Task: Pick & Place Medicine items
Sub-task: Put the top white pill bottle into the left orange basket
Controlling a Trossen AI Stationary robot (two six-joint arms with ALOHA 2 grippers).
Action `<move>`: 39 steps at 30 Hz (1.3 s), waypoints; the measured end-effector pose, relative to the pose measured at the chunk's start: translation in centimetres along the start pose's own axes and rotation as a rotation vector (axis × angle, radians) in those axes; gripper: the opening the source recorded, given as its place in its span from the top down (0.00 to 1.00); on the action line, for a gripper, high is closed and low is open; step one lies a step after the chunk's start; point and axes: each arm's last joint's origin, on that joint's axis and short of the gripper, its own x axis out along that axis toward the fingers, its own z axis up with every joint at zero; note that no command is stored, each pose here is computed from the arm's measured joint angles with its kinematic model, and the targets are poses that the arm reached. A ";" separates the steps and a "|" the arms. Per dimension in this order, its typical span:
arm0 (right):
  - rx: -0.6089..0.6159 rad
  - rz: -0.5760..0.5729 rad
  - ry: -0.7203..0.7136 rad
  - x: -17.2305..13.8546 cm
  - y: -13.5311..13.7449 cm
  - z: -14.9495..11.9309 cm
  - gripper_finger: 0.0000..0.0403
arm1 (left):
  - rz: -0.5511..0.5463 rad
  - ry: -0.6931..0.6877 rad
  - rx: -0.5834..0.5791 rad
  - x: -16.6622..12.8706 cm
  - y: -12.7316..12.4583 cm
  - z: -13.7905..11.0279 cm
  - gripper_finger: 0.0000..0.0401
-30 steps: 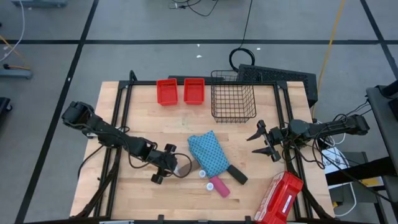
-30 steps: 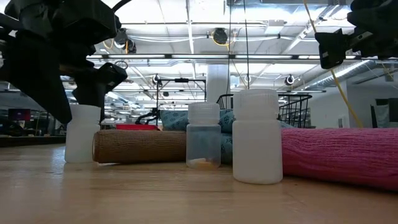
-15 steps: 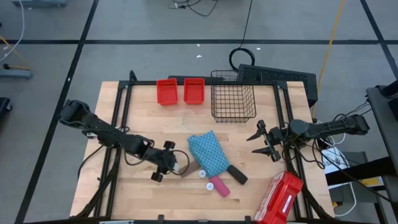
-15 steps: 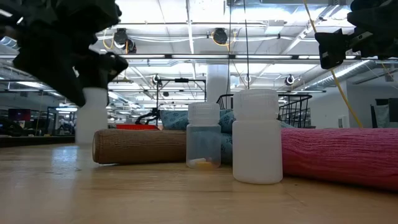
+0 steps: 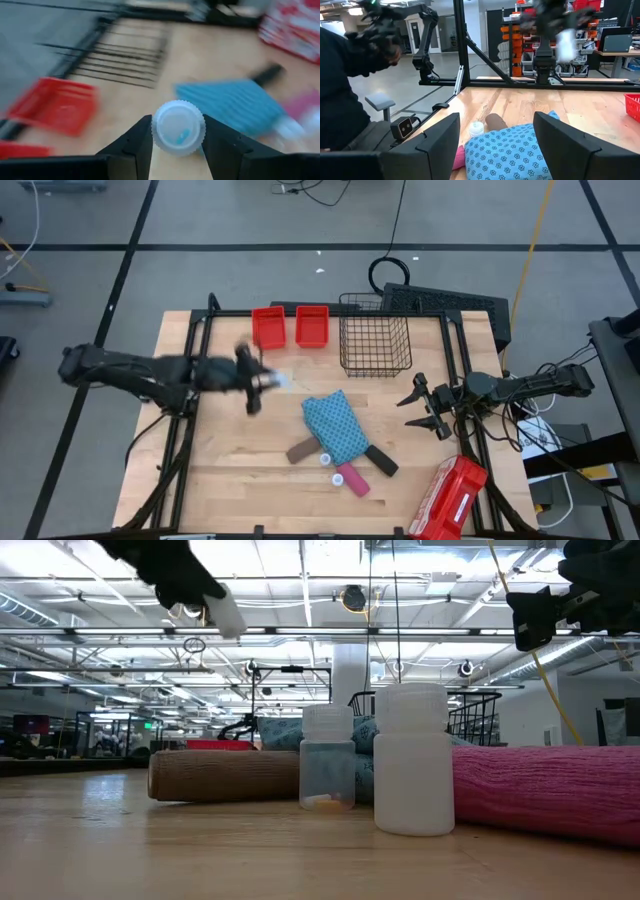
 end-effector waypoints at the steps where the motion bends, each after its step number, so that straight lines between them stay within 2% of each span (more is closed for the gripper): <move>1: 0.000 0.000 0.000 0.0 0.0 0.0 0.40 | 0.045 -0.005 -0.015 -0.4 1.0 0.8 0.63; 7: 0.000 0.000 0.000 0.0 0.0 0.0 0.40 | 0.318 0.025 -0.081 -1.4 7.2 4.7 0.65; 11: 0.000 0.000 0.000 0.0 0.0 0.0 0.40 | 0.453 0.096 -0.117 -0.4 11.5 4.9 0.62; 16: 0.000 0.000 0.000 0.0 0.0 0.0 0.40 | 0.462 0.198 -0.270 2.4 16.9 2.8 0.65; 21: 0.000 0.000 0.000 0.0 0.0 0.0 0.40 | 0.505 0.324 -0.372 5.7 21.0 -0.1 0.64; 26: 0.000 0.000 0.000 0.0 0.0 0.0 0.40 | 0.535 0.428 -0.456 8.3 23.6 -3.0 0.62; 30: 0.000 0.000 0.000 0.0 0.0 0.0 0.40 | 0.553 0.465 -0.514 9.9 25.0 -4.8 0.64; 39: 0.000 0.000 0.000 0.0 0.0 0.0 0.40 | 0.569 0.506 -0.543 11.9 26.1 -6.9 0.63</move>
